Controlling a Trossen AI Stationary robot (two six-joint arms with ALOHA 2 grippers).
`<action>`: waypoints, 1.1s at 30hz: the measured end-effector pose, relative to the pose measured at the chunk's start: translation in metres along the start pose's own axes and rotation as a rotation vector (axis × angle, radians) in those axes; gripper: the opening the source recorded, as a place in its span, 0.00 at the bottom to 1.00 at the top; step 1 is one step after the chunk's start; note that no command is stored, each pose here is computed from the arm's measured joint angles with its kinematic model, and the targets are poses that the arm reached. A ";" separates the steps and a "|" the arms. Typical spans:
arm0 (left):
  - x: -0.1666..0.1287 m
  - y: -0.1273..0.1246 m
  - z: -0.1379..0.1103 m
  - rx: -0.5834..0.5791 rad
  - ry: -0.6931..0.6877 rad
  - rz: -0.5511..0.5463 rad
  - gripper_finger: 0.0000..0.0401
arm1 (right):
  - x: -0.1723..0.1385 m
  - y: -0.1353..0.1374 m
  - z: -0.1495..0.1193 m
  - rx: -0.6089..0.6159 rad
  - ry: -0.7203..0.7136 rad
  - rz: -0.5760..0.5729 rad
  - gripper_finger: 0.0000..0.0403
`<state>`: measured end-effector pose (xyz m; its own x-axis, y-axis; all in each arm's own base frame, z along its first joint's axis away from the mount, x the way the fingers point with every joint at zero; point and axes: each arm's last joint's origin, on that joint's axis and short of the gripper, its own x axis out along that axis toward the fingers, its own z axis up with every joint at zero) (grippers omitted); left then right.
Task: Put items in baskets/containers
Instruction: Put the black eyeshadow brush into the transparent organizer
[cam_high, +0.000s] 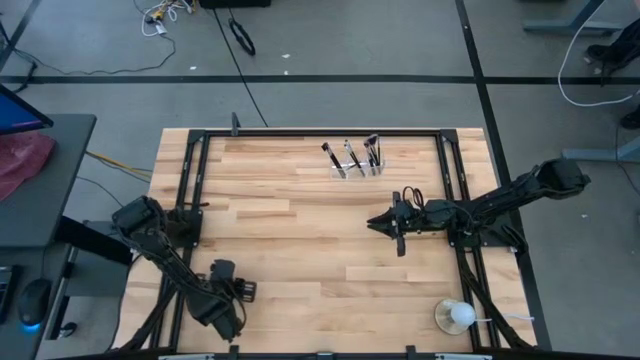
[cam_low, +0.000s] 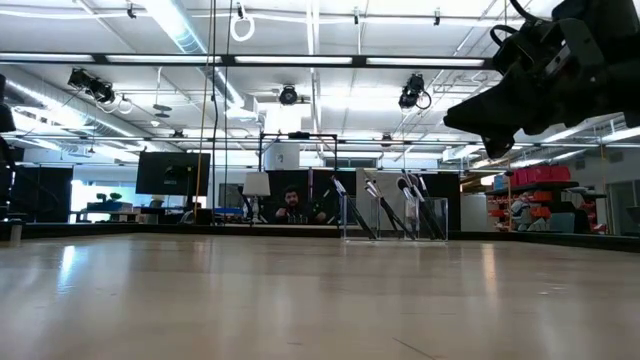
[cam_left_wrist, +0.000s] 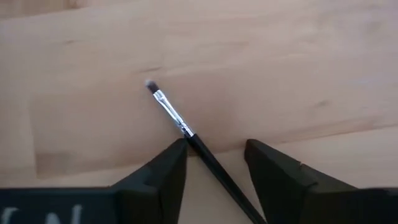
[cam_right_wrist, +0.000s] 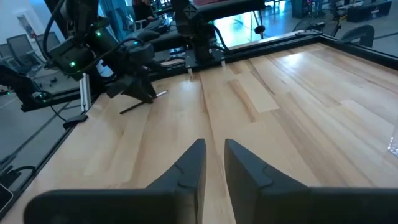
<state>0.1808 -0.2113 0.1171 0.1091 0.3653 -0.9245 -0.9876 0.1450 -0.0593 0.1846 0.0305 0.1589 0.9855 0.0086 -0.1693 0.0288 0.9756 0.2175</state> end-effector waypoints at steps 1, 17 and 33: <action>0.001 0.000 0.000 0.006 -0.013 -0.016 0.42 | 0.000 0.000 0.000 0.000 0.000 0.000 0.15; 0.034 -0.025 0.019 0.234 -0.322 -0.362 0.13 | 0.000 0.000 0.000 0.018 -0.001 -0.005 0.15; 0.028 -0.021 0.011 0.488 -0.308 -0.298 0.44 | 0.000 0.000 -0.001 0.025 0.006 -0.009 0.15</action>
<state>0.2054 -0.1941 0.0967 0.4696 0.4811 -0.7403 -0.7534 0.6555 -0.0519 0.1845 0.0303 0.1580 0.9842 0.0015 -0.1772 0.0417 0.9699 0.2398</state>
